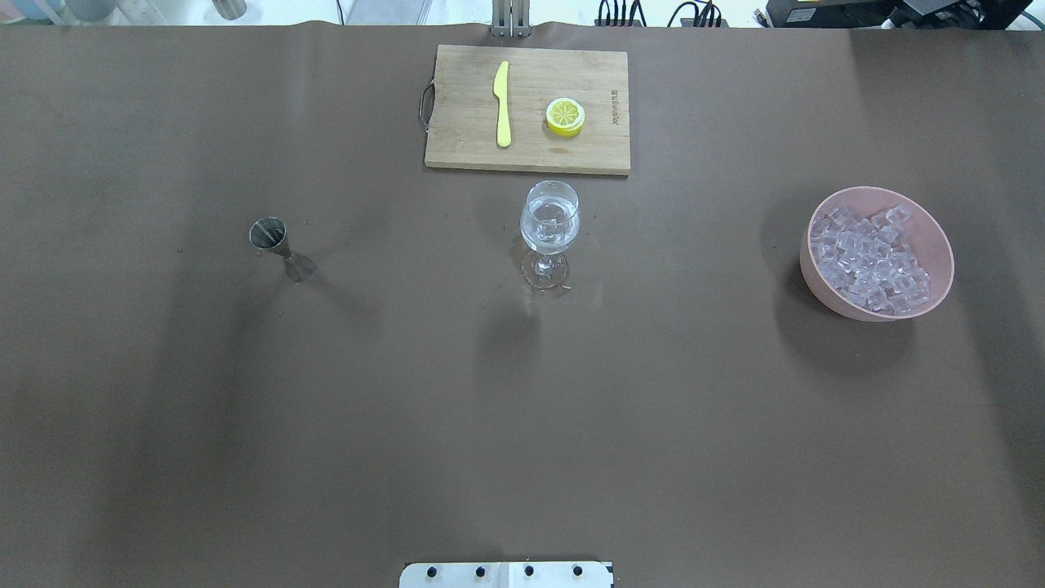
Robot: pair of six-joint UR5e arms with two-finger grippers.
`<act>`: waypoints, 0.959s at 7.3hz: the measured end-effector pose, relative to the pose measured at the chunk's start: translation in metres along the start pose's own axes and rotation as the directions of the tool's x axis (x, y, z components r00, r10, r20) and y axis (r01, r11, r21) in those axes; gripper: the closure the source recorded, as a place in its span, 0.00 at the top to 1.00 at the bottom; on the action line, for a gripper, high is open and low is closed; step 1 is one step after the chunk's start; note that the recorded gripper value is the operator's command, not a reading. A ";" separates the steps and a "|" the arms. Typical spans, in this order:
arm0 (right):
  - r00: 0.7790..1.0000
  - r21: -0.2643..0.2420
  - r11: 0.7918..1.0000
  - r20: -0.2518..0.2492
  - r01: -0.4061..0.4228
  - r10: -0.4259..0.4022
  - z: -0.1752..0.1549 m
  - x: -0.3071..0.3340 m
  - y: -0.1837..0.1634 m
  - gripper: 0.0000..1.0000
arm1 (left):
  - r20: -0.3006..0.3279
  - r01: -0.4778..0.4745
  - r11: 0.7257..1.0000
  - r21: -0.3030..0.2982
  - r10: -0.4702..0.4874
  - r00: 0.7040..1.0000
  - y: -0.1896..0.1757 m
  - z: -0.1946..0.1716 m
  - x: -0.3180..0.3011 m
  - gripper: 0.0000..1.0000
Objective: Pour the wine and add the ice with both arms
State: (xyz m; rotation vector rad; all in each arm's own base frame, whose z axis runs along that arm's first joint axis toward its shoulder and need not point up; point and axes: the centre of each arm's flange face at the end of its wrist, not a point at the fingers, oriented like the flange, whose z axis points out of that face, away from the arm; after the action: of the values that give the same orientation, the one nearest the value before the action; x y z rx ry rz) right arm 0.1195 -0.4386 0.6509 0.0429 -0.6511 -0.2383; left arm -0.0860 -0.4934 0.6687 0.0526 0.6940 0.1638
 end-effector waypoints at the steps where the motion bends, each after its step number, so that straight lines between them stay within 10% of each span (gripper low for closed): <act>1: 1.000 0.000 1.000 0.001 -0.002 0.002 0.000 0.000 0.001 1.00 | 0.000 0.000 1.000 0.000 0.000 1.000 0.000 0.000 0.000 0.99; 7: 1.000 0.005 1.000 0.003 0.004 -0.004 -0.001 -0.003 0.003 1.00 | 0.000 -0.001 1.000 -0.002 0.001 1.000 0.000 0.001 0.000 0.99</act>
State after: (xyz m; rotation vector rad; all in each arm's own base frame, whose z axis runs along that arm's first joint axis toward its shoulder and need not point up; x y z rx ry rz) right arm 0.1185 -0.4352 0.6482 0.0484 -0.6544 -0.2408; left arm -0.0853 -0.4939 0.6700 0.0510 0.6942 0.1656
